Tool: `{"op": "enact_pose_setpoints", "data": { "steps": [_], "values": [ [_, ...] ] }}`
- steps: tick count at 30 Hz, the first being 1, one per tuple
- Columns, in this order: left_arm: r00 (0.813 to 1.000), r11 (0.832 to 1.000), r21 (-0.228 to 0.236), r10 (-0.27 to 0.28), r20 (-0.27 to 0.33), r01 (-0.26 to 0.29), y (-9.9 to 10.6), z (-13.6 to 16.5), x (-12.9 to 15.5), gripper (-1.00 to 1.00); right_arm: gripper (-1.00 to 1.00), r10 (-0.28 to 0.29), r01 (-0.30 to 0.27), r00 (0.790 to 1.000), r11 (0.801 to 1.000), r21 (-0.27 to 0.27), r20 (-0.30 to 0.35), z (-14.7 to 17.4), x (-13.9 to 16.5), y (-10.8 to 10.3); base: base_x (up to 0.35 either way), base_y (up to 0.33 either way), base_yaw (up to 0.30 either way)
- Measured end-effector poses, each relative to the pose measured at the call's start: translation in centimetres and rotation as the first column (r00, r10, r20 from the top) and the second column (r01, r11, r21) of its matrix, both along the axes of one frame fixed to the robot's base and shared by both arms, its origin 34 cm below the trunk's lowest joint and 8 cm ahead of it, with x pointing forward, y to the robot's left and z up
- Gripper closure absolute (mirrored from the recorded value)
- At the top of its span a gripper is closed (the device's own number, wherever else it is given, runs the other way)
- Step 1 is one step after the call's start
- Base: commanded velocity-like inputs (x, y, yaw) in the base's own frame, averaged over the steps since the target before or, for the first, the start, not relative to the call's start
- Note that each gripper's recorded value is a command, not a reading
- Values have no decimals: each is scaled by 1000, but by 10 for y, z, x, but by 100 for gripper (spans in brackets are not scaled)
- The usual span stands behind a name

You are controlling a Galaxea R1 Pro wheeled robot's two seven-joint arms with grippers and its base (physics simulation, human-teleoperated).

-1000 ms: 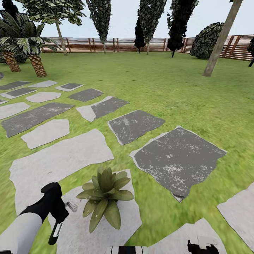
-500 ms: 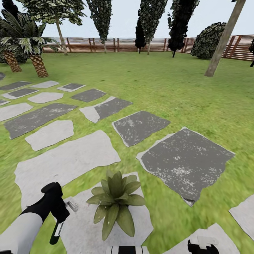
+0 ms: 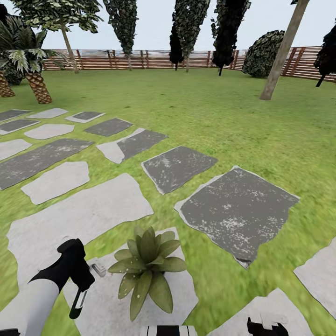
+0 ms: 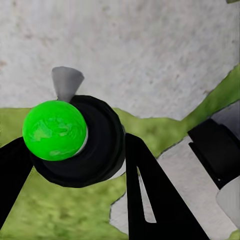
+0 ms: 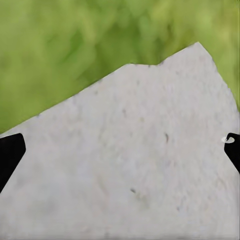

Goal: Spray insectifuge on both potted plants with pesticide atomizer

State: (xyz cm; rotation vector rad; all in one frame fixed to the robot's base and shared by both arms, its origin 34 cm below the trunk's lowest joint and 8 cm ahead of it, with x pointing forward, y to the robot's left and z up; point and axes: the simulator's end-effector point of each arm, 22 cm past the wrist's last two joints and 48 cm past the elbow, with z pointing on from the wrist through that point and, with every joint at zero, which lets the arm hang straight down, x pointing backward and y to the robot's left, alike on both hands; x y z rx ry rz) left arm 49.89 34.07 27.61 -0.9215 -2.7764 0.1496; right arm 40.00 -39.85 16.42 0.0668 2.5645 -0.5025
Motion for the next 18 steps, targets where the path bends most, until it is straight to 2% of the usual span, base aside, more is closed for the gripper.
{"op": "enact_pose_setpoints", "data": {
  "steps": [5, 15, 17, 18],
  "values": [
    [1000, 1000, 10, 5, 8, -5, 7, 2, 2, 100, -100, -1, 1, 1000, 1000, -3, -1, 0, 0, -1, -19, -41, -7],
    [1000, 1000, -2, 6, 18, -6, 1, 3, 6, 100, -100, 0, 0, 1000, 1000, 1, -2, 0, -1, 1, -115, -233, 0],
    [1000, 1000, -8, 19, 19, -19, 1, 3, 5, 100, -100, 0, 0, 1000, 1000, 1, -1, 0, 0, 1, -11, -270, 4],
    [998, 998, -22, 55, 24, -54, 3, 3, 6, 100, -100, 0, 0, 1000, 1000, 1, -1, 0, -1, 1, -54, -272, 75]
  ]
}}
